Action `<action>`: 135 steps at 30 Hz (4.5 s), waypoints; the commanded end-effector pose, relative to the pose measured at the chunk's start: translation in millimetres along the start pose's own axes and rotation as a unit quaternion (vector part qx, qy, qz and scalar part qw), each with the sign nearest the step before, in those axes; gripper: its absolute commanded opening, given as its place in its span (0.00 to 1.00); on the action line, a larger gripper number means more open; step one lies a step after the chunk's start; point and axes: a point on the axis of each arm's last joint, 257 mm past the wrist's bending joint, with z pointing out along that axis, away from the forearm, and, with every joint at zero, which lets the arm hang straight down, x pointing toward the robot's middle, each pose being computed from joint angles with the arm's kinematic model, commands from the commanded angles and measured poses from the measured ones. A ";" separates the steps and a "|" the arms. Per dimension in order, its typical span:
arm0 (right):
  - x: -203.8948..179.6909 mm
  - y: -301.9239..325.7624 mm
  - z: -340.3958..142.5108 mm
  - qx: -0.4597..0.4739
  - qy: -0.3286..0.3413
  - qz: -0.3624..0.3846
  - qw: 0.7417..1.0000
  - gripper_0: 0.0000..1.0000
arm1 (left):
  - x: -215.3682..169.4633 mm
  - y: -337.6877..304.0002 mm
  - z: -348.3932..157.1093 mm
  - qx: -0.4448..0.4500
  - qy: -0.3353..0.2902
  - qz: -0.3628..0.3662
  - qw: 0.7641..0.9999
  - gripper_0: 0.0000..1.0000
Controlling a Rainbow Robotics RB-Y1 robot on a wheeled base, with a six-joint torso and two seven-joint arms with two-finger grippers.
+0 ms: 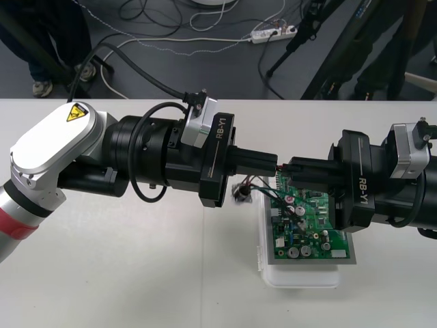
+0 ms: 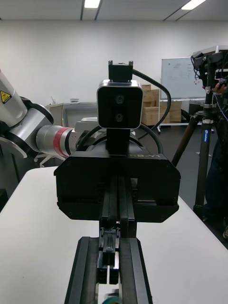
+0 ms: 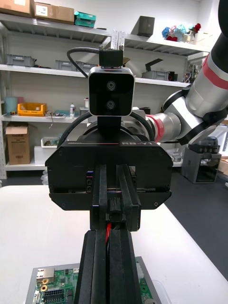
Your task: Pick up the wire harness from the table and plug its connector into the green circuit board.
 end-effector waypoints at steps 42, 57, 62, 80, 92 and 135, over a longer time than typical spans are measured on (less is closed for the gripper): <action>-25.3 14.8 8.3 -0.022 -0.037 -0.016 0.999 1.00 | -12.7 0.8 -8.1 -0.001 -0.002 -0.030 1.000 0.00; -19.7 15.9 1.9 -0.030 -0.016 -0.014 0.999 1.00 | -9.2 0.2 -61.8 -0.024 0.010 -0.047 0.999 0.00; -13.2 13.7 -6.9 -0.035 -0.003 -0.013 0.999 1.00 | -5.2 -3.0 -80.5 -0.031 0.020 -0.048 0.998 0.00; 54.9 13.4 -95.9 -0.104 0.139 -0.029 0.984 1.00 | 31.7 -8.3 -125.0 -0.037 0.019 -0.039 0.998 0.00; 80.7 -12.0 -167.2 -0.081 0.278 -0.023 0.957 1.00 | 68.5 -11.8 -121.0 -0.030 0.007 -0.029 0.999 0.00; 161.9 -14.8 -229.9 0.005 0.594 0.004 0.805 1.00 | 178.6 -16.5 -58.2 0.005 0.029 -0.001 1.000 0.00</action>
